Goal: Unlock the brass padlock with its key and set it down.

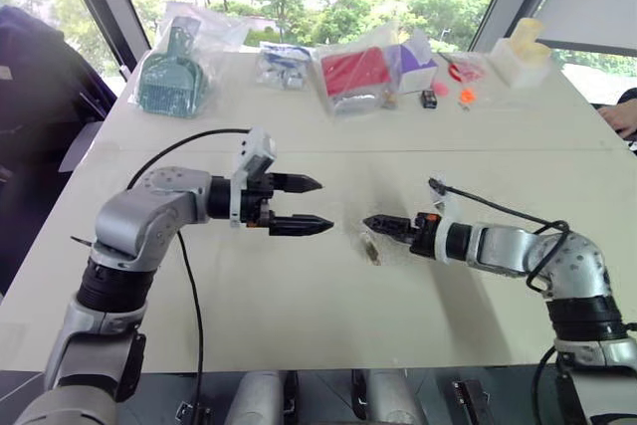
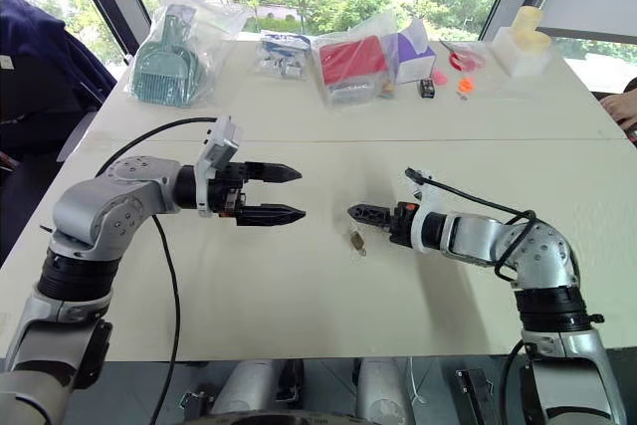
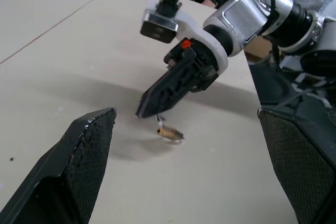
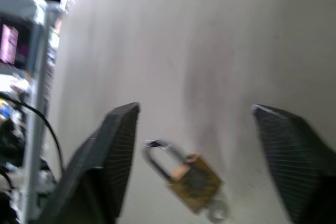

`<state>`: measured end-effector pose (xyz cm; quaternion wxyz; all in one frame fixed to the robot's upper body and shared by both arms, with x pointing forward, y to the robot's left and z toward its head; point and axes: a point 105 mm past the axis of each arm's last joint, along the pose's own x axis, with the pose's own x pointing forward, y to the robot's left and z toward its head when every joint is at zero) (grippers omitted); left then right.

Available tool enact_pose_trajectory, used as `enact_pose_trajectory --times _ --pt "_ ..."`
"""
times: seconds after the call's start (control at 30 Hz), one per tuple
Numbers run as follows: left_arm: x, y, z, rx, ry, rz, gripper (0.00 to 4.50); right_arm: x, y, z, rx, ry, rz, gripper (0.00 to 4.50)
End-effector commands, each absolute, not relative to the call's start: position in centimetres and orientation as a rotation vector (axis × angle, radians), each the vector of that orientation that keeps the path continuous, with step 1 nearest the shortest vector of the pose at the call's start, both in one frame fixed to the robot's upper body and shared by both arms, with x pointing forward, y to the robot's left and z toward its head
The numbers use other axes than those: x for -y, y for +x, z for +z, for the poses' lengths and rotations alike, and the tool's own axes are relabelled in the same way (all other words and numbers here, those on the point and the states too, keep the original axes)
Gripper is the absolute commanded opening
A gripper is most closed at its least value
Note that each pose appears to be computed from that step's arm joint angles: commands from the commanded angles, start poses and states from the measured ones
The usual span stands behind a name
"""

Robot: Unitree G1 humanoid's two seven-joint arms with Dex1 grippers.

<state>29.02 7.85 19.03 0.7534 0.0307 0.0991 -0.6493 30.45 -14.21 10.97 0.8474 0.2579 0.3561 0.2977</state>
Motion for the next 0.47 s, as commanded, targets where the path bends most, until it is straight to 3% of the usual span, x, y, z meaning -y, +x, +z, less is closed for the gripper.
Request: enact_pose_trajectory --times 0.03,0.2,0.47 --pt "-8.1 29.0 19.0 -0.204 0.101 -1.418 4.50 16.8 30.2 11.3 -0.727 0.350 0.585 4.46" --pt "-8.9 29.5 18.0 -0.228 0.104 -1.377 4.50 20.6 29.9 13.5 -0.630 0.237 0.526 4.46" --pt "-9.2 29.6 16.6 -0.261 0.090 -1.349 4.50 21.7 25.9 14.2 -0.595 0.151 0.620 4.46"
